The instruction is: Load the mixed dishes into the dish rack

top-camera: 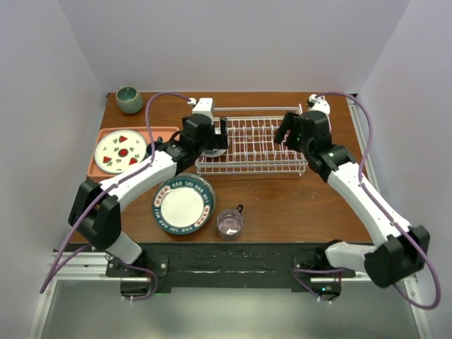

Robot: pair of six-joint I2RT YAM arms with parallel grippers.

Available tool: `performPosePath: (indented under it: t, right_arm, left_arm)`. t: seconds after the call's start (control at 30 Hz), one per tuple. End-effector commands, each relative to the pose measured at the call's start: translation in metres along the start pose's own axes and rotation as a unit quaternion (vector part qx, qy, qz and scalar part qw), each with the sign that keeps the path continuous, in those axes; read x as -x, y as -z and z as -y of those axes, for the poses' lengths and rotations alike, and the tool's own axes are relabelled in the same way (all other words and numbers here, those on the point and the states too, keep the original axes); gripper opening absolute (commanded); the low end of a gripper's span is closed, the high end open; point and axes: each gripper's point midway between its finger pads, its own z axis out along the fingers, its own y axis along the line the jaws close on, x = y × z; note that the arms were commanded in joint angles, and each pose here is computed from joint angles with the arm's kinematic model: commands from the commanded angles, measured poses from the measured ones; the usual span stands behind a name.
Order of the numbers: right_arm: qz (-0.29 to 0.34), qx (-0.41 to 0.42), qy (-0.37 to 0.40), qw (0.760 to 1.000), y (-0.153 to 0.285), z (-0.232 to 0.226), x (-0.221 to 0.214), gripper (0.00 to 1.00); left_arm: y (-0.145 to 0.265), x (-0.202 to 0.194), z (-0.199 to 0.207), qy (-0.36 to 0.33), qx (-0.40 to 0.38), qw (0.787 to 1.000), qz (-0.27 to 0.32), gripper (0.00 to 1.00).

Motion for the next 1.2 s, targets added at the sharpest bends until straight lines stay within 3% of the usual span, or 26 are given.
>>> performPosePath:
  t: [0.0, 0.33, 0.6, 0.8, 1.0, 1.17]
  right_arm:
    - [-0.033, 0.012, 0.023, 0.999, -0.033, -0.012, -0.012, 0.78]
    - [-0.144, 0.013, 0.084, 0.986, -0.090, -0.022, -0.086, 0.84]
    - [-0.164, -0.032, 0.119, 0.979, -0.108, -0.014, -0.108, 0.77]
    - [-0.157, -0.057, 0.124, 0.978, -0.114, -0.005, -0.108, 0.64]
    - [-0.140, -0.076, 0.124, 0.979, -0.123, -0.005, -0.098, 0.41]
    - [-0.123, -0.083, 0.122, 0.981, -0.132, -0.009, -0.088, 0.36]
  left_arm:
    - [0.024, 0.019, -0.012, 0.025, 0.011, 0.999, 0.039, 1.00]
    - [0.054, -0.004, -0.045, 0.050, 0.028, 0.998, 0.035, 1.00]
    - [0.065, -0.014, -0.049, 0.053, 0.018, 0.998, 0.030, 1.00]
    - [0.067, -0.027, -0.051, 0.052, 0.012, 0.998, 0.018, 1.00]
    - [0.071, -0.040, -0.056, 0.048, 0.017, 0.999, 0.004, 1.00]
    - [0.077, -0.048, -0.061, 0.047, 0.019, 0.999, -0.001, 1.00]
